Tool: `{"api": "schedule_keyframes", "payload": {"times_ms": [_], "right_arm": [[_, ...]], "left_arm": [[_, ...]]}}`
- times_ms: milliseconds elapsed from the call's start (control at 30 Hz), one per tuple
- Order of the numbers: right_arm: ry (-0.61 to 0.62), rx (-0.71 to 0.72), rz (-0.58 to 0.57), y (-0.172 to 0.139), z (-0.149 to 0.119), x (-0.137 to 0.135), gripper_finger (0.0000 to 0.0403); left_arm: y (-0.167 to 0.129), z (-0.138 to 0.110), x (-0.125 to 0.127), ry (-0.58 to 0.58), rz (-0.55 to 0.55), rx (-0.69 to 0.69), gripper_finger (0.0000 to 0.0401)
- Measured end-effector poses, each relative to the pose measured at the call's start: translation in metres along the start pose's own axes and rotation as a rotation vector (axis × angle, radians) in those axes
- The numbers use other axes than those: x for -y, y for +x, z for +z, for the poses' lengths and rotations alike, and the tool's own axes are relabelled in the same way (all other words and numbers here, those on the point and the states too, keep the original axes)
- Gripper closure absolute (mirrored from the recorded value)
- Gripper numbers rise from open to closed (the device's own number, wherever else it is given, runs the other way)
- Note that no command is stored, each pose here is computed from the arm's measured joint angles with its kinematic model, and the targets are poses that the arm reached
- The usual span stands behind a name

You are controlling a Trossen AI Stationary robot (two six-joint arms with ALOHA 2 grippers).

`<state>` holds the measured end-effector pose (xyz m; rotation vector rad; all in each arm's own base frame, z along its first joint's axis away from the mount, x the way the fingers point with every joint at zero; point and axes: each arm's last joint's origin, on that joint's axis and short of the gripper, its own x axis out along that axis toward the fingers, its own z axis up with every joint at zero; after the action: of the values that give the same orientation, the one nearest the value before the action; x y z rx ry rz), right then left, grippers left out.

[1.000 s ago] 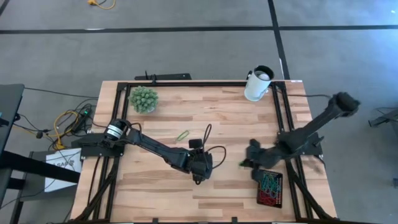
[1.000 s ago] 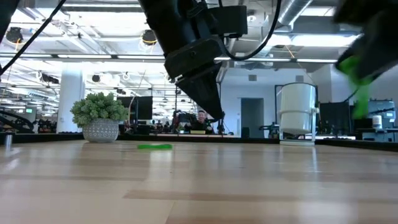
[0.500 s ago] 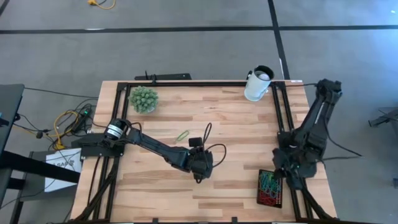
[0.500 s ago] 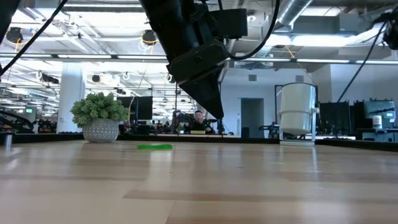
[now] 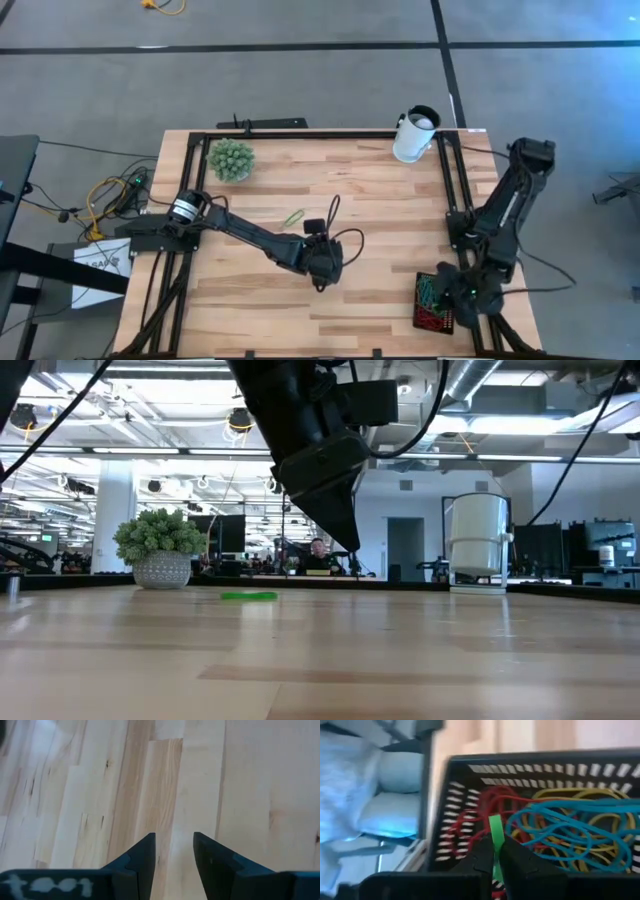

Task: Pick and place items into bin
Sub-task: Put the bottom green rubberband into the black basket

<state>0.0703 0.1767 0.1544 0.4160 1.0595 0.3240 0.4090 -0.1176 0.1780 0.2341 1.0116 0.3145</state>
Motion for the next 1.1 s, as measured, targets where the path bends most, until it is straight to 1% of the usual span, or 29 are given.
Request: {"api": "schedule_keyframes", "payload": {"times_ms": [100,233,400,567,700,767,900,967,1100], "right_arm": [[0.025,-0.024,-0.007,0.008,-0.001,0.000,0.0373],[0.043,-0.032,0.024,0.015,0.001,-0.004,0.0365],[0.069,-0.013,0.067,0.016,0.006,-0.007,0.0365],[0.070,-0.026,0.076,0.016,0.006,-0.007,0.0367],[0.074,-0.025,0.096,0.015,0.006,-0.009,0.0367],[0.081,-0.028,0.132,0.013,0.008,-0.012,0.0367],[0.097,-0.038,0.207,0.006,0.012,-0.016,0.0367],[0.100,-0.039,0.214,0.004,0.013,-0.016,0.0366],[0.109,-0.041,0.190,0.004,0.015,-0.012,0.0361]], "left_arm": [[0.001,0.000,-0.002,-0.006,0.003,-0.003,0.0278],[0.002,0.001,-0.003,-0.001,0.006,-0.004,0.0278],[0.003,0.001,-0.006,0.059,0.015,-0.005,0.0278],[0.007,0.001,-0.014,0.061,0.037,-0.022,0.0278],[0.010,-0.005,-0.024,0.099,0.108,-0.093,0.0278],[0.011,-0.011,-0.029,0.113,0.127,-0.155,0.0278],[0.012,-0.020,-0.039,0.099,0.161,-0.262,0.0278],[0.012,-0.023,-0.042,0.085,0.175,-0.297,0.0278],[0.012,-0.025,-0.044,0.057,0.185,-0.314,0.0278]]}}
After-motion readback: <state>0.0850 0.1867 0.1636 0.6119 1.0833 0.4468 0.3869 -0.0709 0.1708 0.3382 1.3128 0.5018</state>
